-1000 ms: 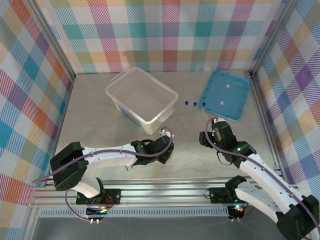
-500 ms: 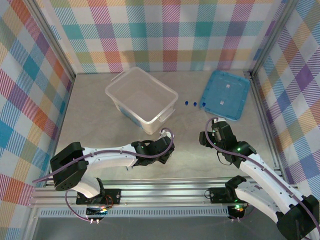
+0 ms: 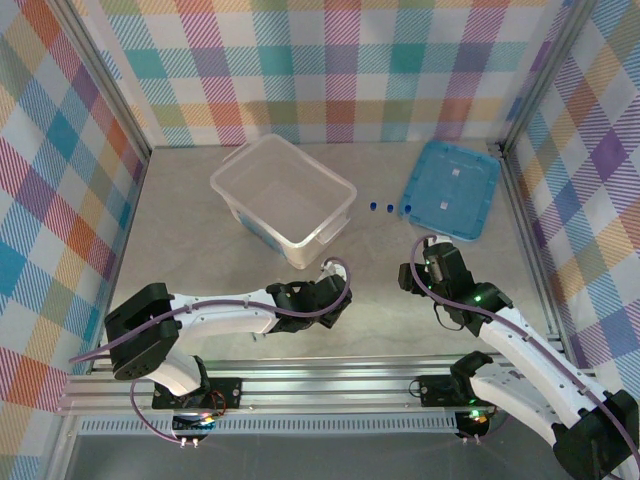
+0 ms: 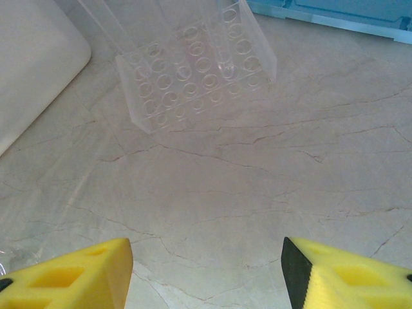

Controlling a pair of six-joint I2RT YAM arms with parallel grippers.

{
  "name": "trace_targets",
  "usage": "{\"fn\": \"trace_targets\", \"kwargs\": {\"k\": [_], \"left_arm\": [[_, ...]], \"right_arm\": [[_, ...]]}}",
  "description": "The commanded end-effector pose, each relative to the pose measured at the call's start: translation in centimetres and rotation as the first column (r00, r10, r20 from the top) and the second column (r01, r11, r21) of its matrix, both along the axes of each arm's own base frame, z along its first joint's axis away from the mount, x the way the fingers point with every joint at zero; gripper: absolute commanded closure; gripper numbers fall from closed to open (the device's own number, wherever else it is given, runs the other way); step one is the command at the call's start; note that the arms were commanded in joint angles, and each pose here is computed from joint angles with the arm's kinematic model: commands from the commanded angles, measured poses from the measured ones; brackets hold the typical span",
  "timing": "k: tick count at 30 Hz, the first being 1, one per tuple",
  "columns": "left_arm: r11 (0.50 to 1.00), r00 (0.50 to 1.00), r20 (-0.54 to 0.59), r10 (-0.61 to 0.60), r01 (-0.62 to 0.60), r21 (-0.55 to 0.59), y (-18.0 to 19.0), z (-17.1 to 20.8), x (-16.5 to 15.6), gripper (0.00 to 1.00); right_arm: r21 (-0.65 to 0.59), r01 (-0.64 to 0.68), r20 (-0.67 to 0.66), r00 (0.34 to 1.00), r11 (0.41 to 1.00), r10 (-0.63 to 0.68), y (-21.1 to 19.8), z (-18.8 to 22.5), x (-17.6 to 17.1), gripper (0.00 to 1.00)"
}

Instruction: Organize the chemistry lab equipment

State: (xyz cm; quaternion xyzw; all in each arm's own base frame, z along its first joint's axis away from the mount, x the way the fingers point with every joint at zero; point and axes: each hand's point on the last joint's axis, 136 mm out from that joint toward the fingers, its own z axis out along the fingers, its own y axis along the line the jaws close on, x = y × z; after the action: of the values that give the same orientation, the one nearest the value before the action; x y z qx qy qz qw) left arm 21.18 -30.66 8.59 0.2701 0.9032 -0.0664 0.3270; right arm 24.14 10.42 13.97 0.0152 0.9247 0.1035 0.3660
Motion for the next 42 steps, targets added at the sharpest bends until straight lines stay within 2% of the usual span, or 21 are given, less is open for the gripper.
{"fn": "trace_targets", "kwargs": {"k": [1,11,25,42], "left_arm": [[1.000,1.000,0.030,0.006,-0.006,-0.014,0.0,1.2,0.1,0.49],[1.000,0.999,0.048,0.010,-0.008,-0.026,0.6,2.4,-0.1,0.42],[1.000,1.000,0.008,0.009,-0.009,0.021,1.3,0.5,-1.0,0.45],[1.000,1.000,0.011,-0.004,0.003,0.022,0.1,-0.1,-0.6,0.55]], "right_arm": [[0.004,-0.012,0.023,1.000,1.000,0.012,0.3,0.8,0.2,0.36],[0.013,-0.009,0.035,0.999,1.000,0.008,0.1,0.9,-0.1,0.36],[0.018,-0.009,0.038,0.999,1.000,0.008,0.1,1.1,-0.2,0.35],[0.019,-0.011,0.042,0.999,1.000,0.011,0.1,1.3,-0.2,0.35]]}}
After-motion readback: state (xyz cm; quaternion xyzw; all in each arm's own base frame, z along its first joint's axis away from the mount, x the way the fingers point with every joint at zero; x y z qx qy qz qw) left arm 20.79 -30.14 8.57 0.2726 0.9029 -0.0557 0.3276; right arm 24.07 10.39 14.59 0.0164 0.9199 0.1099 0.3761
